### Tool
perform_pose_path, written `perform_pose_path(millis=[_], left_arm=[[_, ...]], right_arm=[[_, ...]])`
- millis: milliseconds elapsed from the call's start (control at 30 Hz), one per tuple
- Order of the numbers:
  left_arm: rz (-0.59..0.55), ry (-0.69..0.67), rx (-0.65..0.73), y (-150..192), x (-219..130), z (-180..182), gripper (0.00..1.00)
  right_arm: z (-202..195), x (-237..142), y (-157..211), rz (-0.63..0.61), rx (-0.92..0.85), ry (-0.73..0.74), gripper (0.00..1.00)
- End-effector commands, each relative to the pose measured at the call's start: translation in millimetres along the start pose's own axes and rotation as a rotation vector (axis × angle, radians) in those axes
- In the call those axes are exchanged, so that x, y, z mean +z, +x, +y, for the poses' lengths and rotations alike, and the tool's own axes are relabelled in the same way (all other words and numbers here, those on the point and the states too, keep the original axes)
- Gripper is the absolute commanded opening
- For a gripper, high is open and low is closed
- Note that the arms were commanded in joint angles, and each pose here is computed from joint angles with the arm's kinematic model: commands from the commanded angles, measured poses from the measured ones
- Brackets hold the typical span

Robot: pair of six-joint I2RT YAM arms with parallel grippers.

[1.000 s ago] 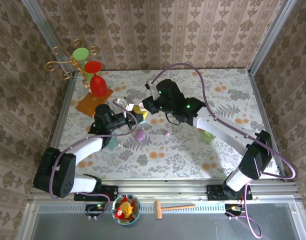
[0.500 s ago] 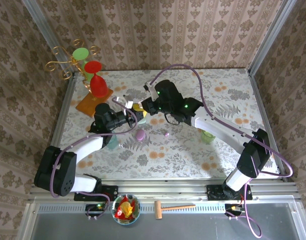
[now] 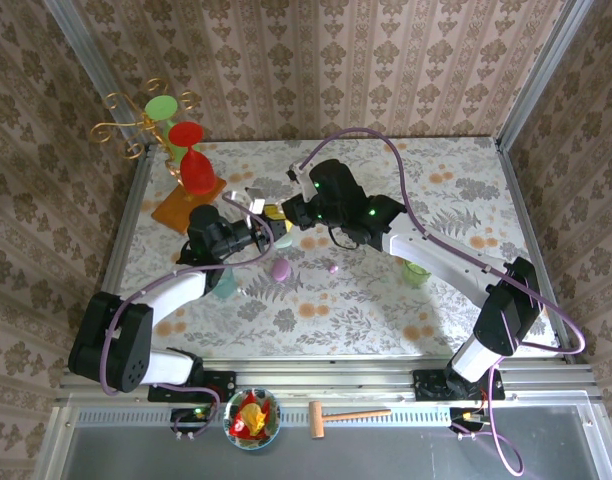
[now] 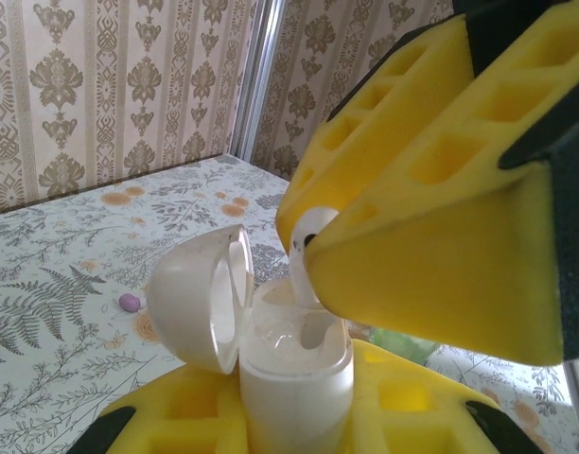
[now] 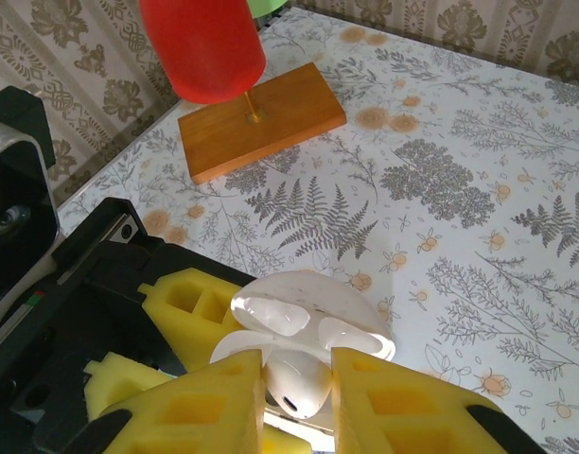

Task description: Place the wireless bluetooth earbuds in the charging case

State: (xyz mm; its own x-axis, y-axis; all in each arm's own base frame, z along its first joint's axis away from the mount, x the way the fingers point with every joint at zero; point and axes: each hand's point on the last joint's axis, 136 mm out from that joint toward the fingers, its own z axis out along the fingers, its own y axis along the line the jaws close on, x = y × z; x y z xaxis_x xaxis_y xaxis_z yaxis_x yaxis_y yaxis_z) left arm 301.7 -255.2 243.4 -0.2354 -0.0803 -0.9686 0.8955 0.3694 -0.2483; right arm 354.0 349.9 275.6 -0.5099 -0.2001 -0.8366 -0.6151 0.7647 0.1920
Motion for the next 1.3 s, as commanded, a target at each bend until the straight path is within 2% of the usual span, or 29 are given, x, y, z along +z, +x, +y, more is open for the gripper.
perform_pose_path(millis=[0,233,433,767,1000,1267], left_arm=[[-0.065,0.015,0.051,-28,2,-3,0.0],[-0.066,0.02,0.056,-26,2,-5,0.0],[-0.067,0.011,0.058,-25,1,-3,0.0],[-0.069,0.007,0.056,-24,0,-2,0.0],[-0.081,0.015,0.058,-28,-1,-5,0.0],[-0.083,0.008,0.055,-29,-2,-5,0.0]], right_arm=[[14,-3,-5,-0.013,-0.007,-0.059,0.25],[7,-9,-15,-0.034,0.007,-0.014,0.36],[4,-21,-25,-0.069,0.034,-0.004,0.55],[1,-32,-33,-0.097,0.139,-0.071,0.76],[-16,-20,-18,-0.038,0.177,-0.023,0.72],[-16,-6,-4,0.027,0.169,-0.03,0.7]])
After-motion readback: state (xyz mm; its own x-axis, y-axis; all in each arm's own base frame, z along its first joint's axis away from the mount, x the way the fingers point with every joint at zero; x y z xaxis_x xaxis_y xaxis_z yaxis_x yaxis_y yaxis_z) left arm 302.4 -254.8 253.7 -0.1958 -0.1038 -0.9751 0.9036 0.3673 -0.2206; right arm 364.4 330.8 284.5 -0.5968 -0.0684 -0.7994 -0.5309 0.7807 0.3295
